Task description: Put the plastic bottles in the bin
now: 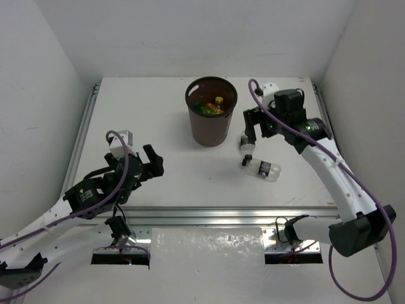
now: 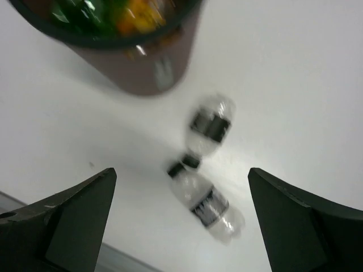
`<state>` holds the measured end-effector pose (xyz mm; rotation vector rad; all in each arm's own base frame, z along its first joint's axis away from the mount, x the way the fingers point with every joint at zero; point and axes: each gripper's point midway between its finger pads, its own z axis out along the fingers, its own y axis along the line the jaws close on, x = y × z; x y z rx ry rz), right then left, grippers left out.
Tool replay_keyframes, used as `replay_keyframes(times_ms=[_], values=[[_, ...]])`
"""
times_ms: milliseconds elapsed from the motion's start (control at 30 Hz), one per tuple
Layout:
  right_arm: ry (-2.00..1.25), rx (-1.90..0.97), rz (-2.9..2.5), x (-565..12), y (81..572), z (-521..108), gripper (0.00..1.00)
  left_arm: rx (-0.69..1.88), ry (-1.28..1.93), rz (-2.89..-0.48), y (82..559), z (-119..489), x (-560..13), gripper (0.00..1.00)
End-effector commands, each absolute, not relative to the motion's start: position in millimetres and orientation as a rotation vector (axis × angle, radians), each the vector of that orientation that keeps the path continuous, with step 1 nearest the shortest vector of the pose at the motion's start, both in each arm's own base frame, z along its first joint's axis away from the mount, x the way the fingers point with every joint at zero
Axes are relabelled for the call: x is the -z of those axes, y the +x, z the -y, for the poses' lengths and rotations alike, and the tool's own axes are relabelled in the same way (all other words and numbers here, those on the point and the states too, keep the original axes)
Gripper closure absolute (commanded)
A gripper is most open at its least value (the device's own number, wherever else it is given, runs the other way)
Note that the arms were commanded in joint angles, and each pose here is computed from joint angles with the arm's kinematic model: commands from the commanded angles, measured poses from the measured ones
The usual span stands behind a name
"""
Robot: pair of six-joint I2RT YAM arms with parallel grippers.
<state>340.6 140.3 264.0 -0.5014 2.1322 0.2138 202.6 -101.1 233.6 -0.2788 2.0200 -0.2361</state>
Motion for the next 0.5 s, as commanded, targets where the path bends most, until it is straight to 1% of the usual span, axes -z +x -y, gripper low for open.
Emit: replay_keyframes(times_ms=[0, 100, 233, 367, 467], values=[[-0.524, -0.129, -2.379, -186.4, 311.9, -106.6, 0.01, 0.271, -0.272, -1.992, 206.5, 105.7, -241.3, 0.00], [-0.496, -0.059, -2.501, -148.4, 298.8, -87.1, 0.01, 0.271, -0.267, -1.995, 206.7, 106.6, -240.7, 0.00], [-0.432, -0.034, -2.553, -127.6, 291.7, -78.1, 0.01, 0.281, -0.271, -1.987, 206.2, 105.9, -242.4, 0.00], [-0.514, -0.003, -2.667, -94.8, 279.7, -70.4, 0.01, 0.281, -0.267, -1.993, 206.2, 107.1, -241.2, 0.00], [-0.603, 0.108, -2.711, -66.6, 281.3, -56.3, 0.01, 0.274, -0.253, -2.005, 207.4, 110.2, -238.2, 0.00]])
